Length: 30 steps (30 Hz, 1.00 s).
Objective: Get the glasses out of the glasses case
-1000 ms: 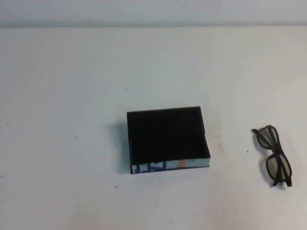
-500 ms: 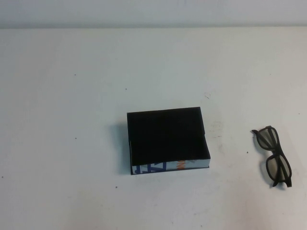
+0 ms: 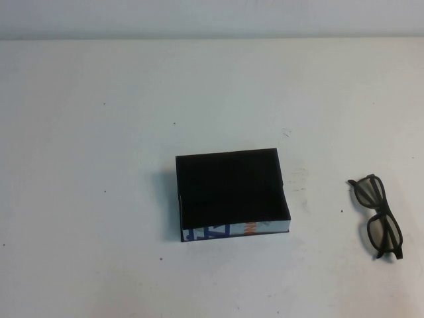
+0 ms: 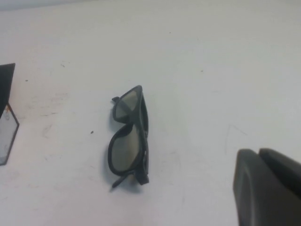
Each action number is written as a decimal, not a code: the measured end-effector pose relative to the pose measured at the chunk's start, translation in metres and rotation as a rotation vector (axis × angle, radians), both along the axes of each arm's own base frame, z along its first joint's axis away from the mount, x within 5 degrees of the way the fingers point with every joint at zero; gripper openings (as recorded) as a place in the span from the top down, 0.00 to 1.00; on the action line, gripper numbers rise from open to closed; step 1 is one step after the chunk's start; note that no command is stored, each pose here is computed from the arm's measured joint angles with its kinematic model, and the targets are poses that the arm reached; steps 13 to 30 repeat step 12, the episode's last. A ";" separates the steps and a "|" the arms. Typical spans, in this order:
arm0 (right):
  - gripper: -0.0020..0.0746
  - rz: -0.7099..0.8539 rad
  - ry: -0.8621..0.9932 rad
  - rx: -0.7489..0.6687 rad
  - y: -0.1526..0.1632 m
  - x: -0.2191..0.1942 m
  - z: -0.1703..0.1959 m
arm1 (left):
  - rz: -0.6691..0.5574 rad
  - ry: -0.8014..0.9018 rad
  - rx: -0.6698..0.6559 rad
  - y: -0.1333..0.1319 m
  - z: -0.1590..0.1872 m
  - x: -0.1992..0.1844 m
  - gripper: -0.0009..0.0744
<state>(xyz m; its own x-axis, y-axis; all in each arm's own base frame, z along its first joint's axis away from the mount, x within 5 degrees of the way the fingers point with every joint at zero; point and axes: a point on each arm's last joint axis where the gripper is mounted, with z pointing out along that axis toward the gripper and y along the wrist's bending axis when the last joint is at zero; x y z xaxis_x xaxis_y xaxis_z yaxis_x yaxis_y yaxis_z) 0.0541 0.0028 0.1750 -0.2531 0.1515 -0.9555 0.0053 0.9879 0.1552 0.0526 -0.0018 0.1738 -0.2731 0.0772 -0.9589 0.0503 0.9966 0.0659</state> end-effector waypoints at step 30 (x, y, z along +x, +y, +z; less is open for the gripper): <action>1.00 -0.018 -0.001 0.039 -0.001 0.000 0.000 | 0.000 0.000 0.000 0.000 0.000 0.000 0.99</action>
